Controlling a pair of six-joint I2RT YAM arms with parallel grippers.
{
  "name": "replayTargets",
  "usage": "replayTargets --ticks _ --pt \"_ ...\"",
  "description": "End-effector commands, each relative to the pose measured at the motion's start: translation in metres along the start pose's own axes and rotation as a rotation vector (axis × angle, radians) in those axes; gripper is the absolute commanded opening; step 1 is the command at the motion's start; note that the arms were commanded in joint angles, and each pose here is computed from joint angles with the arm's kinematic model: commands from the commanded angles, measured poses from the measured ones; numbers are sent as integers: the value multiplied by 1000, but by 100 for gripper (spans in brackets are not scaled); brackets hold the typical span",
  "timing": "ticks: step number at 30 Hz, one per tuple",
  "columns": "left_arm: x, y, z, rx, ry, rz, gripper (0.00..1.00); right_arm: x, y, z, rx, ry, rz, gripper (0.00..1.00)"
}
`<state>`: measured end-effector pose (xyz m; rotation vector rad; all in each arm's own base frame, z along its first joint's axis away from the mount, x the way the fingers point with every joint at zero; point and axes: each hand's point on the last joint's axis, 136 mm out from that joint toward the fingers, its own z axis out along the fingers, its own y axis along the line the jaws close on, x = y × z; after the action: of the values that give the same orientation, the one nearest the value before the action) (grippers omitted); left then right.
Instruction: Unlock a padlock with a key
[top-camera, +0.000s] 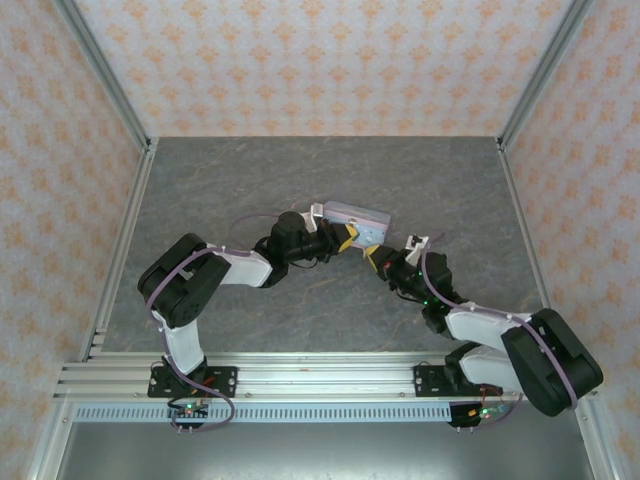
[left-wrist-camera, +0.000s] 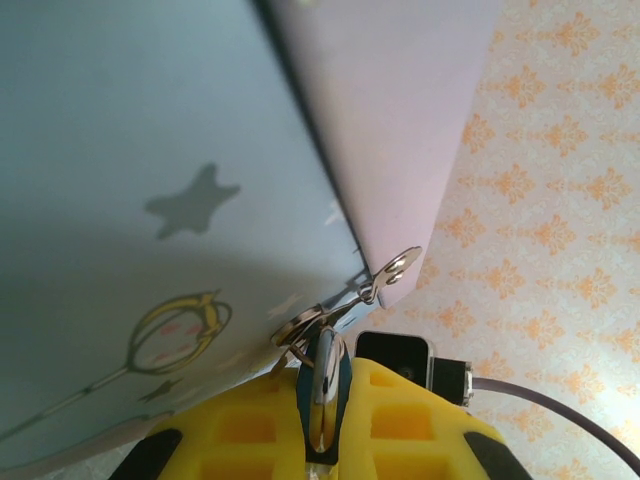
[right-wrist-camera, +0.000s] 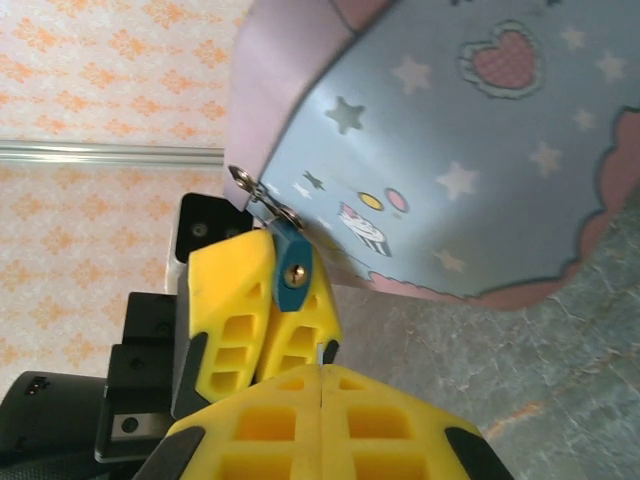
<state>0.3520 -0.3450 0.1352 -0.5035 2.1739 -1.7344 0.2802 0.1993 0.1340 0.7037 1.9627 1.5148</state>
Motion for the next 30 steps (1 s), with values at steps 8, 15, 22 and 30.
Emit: replayTargets --ticks 8,15,22,30 --pt "-3 -21 3 74 8 22 0 -5 26 11 -81 -6 -5 0" --pt "-2 -21 2 77 12 26 0 -7 29 15 -83 -7 -8 0" --pt "-2 -22 2 80 14 27 0 -8 26 18 -72 -12 -7 0" --pt "-1 -21 1 76 16 27 0 -10 25 21 -67 -16 -7 0"
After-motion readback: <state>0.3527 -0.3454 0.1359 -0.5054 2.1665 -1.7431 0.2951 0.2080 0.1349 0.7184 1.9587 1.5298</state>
